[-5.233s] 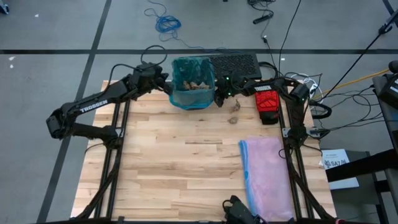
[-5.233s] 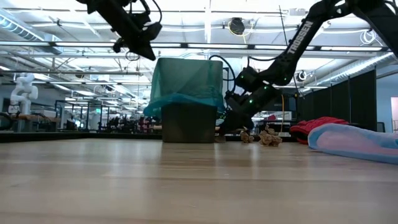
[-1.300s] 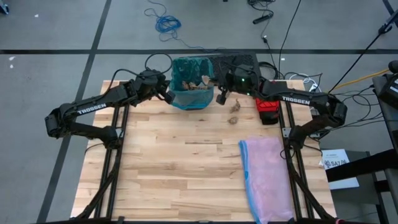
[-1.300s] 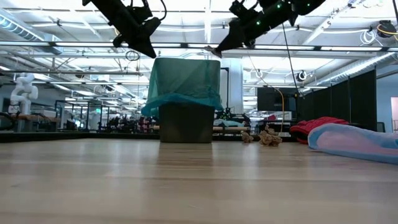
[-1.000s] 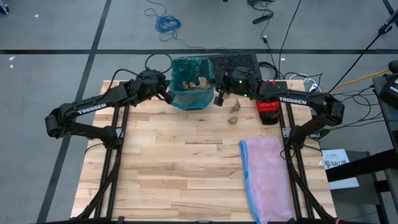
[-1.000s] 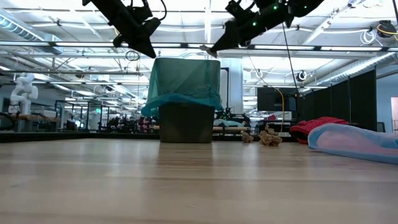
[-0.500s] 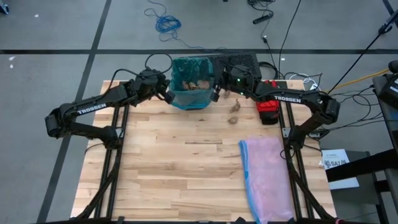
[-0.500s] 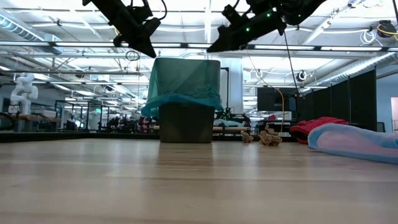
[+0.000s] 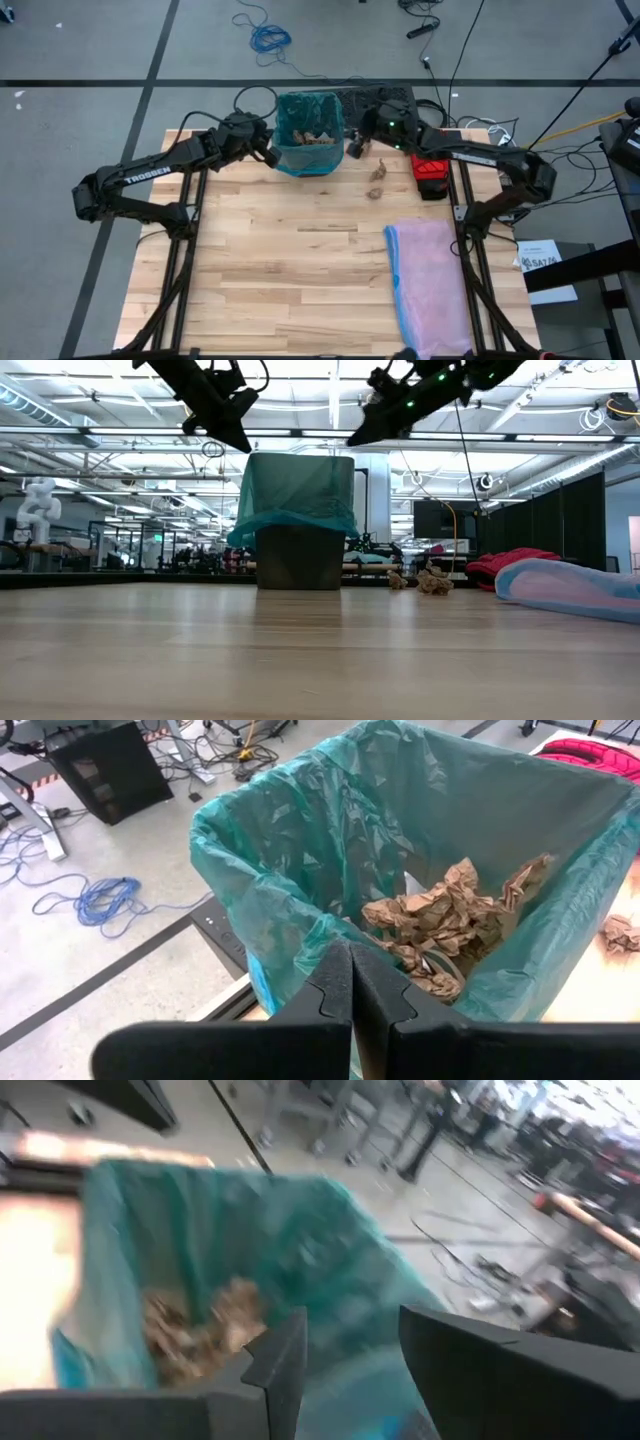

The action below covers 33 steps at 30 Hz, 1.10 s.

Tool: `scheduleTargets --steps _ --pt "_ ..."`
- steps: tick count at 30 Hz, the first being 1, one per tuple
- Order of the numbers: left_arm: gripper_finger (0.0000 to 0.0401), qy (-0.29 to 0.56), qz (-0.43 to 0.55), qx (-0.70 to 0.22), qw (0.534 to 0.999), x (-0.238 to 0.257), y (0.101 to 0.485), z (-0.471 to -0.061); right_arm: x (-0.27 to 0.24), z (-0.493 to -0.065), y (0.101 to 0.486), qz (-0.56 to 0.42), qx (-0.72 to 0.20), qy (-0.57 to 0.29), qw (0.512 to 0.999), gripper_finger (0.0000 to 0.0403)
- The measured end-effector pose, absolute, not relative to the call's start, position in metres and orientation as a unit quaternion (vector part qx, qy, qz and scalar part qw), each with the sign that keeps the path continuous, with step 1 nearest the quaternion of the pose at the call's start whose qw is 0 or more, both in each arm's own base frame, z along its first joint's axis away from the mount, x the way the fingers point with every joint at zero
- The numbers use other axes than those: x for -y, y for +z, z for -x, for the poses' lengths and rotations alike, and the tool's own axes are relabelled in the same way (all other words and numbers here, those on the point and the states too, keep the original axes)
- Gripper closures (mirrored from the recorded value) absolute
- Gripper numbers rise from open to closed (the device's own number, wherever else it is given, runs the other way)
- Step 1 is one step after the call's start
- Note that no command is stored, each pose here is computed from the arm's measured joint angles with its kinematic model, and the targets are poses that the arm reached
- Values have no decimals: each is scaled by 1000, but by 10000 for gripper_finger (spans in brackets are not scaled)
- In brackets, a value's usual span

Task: Place trash/remove bag and relplace
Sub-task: Put the brown paper into the black trash bin

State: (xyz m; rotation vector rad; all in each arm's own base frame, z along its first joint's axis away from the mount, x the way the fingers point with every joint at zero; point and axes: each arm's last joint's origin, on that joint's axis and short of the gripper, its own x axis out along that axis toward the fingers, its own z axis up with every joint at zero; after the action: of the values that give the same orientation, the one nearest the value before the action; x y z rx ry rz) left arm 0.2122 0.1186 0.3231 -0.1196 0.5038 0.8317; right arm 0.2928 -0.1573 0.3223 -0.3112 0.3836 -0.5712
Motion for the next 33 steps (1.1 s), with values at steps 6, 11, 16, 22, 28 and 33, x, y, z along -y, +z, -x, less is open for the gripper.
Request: scheduleTargets --steps 6,11,16,22,28,33 --pt "401 399 57 -243 882 -119 323 -212 155 -253 328 119 -280 -288 908 268" --pt "401 400 58 -242 882 -119 323 -212 166 -234 304 20 -357 -248 900 274" --pt "401 400 58 -242 882 -119 323 -212 180 -233 255 -12 -394 -248 885 269" --pt "401 400 58 -242 882 -119 323 -212 199 -241 209 -44 -401 -268 875 240" --pt "401 400 58 -243 882 -119 323 -212 208 -252 180 -56 -420 -268 865 204" --pt "401 399 58 -244 882 -118 323 -212 216 -258 158 -64 -432 -283 854 186"
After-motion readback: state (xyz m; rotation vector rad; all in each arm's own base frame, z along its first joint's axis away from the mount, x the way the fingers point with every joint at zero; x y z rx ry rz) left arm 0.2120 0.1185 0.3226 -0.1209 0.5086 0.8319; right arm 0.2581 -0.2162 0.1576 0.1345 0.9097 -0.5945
